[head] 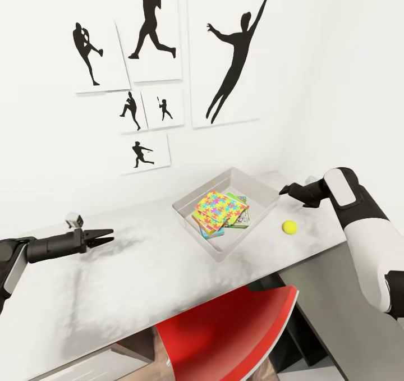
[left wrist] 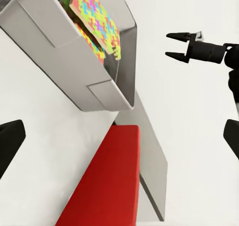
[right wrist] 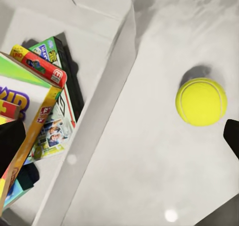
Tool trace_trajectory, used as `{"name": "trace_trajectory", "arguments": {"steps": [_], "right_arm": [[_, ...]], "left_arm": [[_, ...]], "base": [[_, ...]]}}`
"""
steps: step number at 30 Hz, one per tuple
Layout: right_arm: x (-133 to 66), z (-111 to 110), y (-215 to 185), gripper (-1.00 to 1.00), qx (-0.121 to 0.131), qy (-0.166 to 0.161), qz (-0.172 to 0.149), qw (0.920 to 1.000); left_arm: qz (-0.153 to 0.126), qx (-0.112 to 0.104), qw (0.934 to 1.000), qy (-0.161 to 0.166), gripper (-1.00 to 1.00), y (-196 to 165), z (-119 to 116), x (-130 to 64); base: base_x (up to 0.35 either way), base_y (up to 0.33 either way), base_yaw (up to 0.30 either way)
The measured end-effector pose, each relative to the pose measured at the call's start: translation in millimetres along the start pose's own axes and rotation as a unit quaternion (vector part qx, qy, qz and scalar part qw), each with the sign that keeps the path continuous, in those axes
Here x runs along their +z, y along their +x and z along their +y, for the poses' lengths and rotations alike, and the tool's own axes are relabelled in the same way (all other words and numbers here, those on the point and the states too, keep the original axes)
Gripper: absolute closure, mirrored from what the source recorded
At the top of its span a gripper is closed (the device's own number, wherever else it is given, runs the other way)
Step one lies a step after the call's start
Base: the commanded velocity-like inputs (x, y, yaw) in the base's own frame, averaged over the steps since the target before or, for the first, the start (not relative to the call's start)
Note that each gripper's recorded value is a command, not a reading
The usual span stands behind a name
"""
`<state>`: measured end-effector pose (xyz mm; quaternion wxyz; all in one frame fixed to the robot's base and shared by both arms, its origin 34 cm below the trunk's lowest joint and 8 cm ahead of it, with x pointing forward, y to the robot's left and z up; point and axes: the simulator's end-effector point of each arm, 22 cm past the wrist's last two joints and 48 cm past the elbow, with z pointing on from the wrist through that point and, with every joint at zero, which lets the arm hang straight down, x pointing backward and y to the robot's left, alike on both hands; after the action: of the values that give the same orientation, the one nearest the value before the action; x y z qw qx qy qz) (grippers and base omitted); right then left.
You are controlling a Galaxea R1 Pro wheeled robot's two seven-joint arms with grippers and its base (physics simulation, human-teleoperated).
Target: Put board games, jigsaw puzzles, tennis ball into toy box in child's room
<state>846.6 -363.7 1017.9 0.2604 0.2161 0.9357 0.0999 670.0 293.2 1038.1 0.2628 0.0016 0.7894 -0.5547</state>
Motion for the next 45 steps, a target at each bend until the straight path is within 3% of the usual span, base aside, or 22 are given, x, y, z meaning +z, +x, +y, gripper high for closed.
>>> {"name": "trace_trajectory", "arguments": {"steps": [11,22,39,45], "right_arm": [[1.3,-2,2,-1.0,-0.002,0.004,0.002,1.0],[3.4,-23,6,-1.0,-0.015,0.058,0.006,0.9982],[3.7,-26,7,-1.0,-0.018,0.067,0.007,0.9976],[3.2,-34,7,-1.0,-0.018,0.085,0.007,0.9962]], "left_arm": [[0.0,0.0,1.0,0.004,-1.0,0,-2,0.5],[0.0,0.0,1.0,0.005,-1.0,0,-2,0.5],[0.0,0.0,1.0,0.004,-1.0,0,-2,0.4],[0.0,-0.001,1.0,0.004,-1.0,0,-1,0.1]], "base": [[0.0,0.0,0.0],[0.0,0.0,0.0],[0.0,0.0,0.0],[0.0,0.0,0.0]]}}
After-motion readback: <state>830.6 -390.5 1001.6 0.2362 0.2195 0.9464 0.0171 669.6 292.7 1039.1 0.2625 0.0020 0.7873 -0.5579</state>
